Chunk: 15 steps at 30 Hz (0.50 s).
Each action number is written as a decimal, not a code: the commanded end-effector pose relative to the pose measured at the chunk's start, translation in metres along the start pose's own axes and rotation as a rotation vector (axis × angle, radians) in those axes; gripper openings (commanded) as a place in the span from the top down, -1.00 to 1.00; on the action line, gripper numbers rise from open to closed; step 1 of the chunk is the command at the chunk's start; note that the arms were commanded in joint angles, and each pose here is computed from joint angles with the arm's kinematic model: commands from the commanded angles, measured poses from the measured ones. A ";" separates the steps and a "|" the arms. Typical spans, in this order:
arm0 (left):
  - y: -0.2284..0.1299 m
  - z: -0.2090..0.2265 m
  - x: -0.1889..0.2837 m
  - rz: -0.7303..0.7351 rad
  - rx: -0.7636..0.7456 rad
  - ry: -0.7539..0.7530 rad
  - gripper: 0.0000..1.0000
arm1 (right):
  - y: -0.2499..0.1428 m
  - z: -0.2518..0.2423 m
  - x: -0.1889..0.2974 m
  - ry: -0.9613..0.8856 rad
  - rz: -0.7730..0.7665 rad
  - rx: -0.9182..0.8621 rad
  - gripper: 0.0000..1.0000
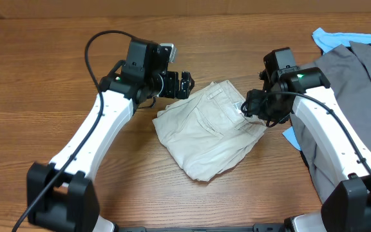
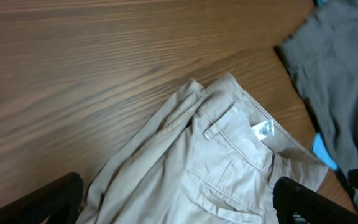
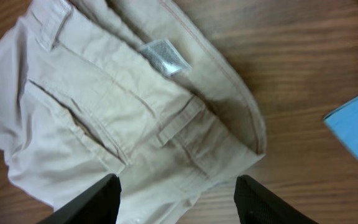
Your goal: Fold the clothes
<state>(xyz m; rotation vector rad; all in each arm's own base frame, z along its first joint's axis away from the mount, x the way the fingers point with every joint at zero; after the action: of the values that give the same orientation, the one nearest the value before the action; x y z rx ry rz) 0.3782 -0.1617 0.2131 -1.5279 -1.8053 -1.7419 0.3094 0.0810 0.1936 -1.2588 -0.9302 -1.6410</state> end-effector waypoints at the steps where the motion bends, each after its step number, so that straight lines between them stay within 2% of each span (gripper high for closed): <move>1: -0.009 0.016 -0.037 0.047 -0.076 -0.112 -1.00 | -0.010 -0.001 -0.007 0.033 0.057 -0.038 -0.33; 6: -0.008 0.030 -0.094 0.158 -0.101 -0.140 -1.00 | -0.027 -0.009 -0.041 0.070 0.133 -0.047 -0.38; 15: -0.028 0.022 -0.135 0.266 -0.086 -0.202 -1.00 | -0.050 -0.031 -0.091 0.080 0.167 -0.053 -0.44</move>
<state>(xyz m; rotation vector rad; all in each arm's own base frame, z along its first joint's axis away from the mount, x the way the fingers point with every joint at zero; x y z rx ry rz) 0.4305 -0.1934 0.1003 -1.8511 -1.5615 -1.6171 0.2718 0.0878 0.1063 -1.2643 -0.7358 -1.5859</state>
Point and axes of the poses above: each gripper's point midway between its finger pads, its own x axis back along the fingers, its own z axis along the line the jaws close on, y = z × x, the point moved 7 cm from there along x, back along the fingers, and after that the axes turned 12 degrees about -x, right-handed, at the moved point
